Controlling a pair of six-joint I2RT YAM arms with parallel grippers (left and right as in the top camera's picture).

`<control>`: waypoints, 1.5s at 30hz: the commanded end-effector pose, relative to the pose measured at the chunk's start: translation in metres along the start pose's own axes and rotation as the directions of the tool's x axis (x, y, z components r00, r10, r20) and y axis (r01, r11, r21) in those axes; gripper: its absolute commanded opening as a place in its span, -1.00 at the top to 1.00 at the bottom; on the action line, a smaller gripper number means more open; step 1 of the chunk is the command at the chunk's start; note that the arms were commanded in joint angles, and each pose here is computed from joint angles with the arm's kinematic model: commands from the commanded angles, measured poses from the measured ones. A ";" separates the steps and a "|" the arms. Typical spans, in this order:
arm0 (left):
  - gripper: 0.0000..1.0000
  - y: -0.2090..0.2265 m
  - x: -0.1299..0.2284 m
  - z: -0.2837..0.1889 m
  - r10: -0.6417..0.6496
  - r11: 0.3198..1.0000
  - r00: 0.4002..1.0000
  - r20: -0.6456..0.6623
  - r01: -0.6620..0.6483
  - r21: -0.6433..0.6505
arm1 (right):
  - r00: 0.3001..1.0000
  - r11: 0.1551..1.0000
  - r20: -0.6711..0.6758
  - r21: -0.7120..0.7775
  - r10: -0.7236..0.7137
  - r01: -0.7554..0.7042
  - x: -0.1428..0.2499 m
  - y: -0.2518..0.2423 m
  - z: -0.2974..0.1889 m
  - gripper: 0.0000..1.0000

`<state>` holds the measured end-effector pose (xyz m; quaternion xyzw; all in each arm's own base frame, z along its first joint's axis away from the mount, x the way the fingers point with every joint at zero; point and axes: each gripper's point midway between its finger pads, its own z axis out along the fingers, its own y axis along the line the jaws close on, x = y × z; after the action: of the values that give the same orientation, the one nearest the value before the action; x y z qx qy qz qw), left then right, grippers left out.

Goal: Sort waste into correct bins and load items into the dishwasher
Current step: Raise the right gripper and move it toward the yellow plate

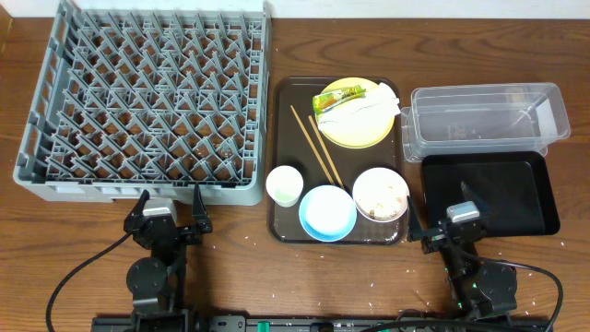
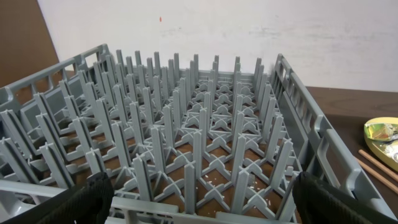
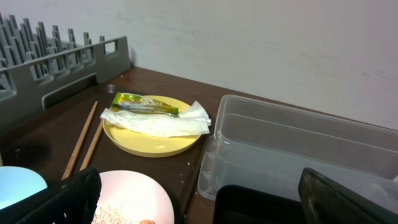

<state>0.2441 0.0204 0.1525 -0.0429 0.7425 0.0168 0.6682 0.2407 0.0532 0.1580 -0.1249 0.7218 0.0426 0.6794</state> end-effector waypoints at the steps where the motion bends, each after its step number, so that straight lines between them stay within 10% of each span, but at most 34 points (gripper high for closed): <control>1: -0.86 0.002 0.016 0.001 0.013 1.000 0.999 -0.051 -0.014 -0.006 | 1.000 1.000 0.005 0.003 0.015 -0.015 0.000 -0.001 0.000 -0.98; 45: -0.86 0.002 0.016 0.001 0.013 1.000 0.999 -0.051 -0.014 -0.006 | 0.996 0.992 0.082 -0.126 0.022 -0.012 -0.027 0.019 -0.005 -0.99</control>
<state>0.2441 0.0204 0.1525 -0.0429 0.7425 0.0168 0.6682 0.2370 0.0677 0.1661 -0.1518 0.7050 0.0753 0.6886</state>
